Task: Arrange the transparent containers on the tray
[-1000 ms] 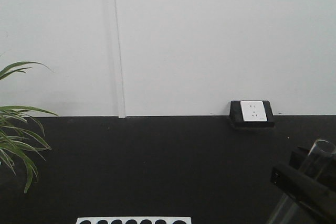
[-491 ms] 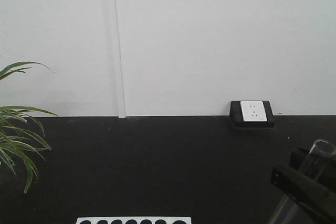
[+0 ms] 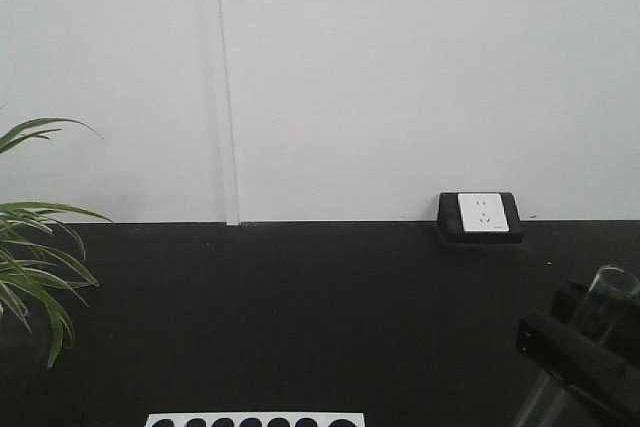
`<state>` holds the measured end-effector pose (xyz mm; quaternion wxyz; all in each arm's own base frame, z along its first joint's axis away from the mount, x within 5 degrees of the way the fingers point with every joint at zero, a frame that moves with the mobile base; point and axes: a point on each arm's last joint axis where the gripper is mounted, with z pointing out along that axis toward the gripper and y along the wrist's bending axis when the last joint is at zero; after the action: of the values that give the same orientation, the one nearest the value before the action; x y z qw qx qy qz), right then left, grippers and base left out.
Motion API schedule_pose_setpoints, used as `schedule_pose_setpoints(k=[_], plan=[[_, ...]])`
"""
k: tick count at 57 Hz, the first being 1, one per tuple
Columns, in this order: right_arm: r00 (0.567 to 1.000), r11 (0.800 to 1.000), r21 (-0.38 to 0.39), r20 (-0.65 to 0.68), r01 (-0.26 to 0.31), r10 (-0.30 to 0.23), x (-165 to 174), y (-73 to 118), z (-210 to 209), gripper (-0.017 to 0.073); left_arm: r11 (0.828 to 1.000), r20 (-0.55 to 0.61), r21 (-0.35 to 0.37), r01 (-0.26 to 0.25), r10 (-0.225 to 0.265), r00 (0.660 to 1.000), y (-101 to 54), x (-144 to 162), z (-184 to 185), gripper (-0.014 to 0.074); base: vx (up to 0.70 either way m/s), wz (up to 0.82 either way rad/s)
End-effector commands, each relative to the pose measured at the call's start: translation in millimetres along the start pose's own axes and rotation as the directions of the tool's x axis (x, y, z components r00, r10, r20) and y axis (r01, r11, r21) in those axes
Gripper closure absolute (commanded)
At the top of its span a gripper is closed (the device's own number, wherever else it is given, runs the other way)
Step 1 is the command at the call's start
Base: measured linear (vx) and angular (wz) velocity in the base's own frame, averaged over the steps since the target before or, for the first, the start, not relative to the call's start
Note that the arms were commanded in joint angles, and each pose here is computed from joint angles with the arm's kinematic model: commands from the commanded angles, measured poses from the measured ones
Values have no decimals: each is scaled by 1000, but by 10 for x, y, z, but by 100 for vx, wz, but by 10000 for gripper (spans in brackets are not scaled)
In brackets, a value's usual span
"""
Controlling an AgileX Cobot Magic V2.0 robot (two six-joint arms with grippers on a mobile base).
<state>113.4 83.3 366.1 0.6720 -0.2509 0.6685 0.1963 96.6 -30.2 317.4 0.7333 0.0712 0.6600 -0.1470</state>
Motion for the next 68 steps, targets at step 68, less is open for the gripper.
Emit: schedule_pose_setpoints(k=[68], plan=[[994,999,38,109,7,-11,-175,-42,-31,421,999,99,32,18,-21,995,-36,-175,2,419,-14,-3]])
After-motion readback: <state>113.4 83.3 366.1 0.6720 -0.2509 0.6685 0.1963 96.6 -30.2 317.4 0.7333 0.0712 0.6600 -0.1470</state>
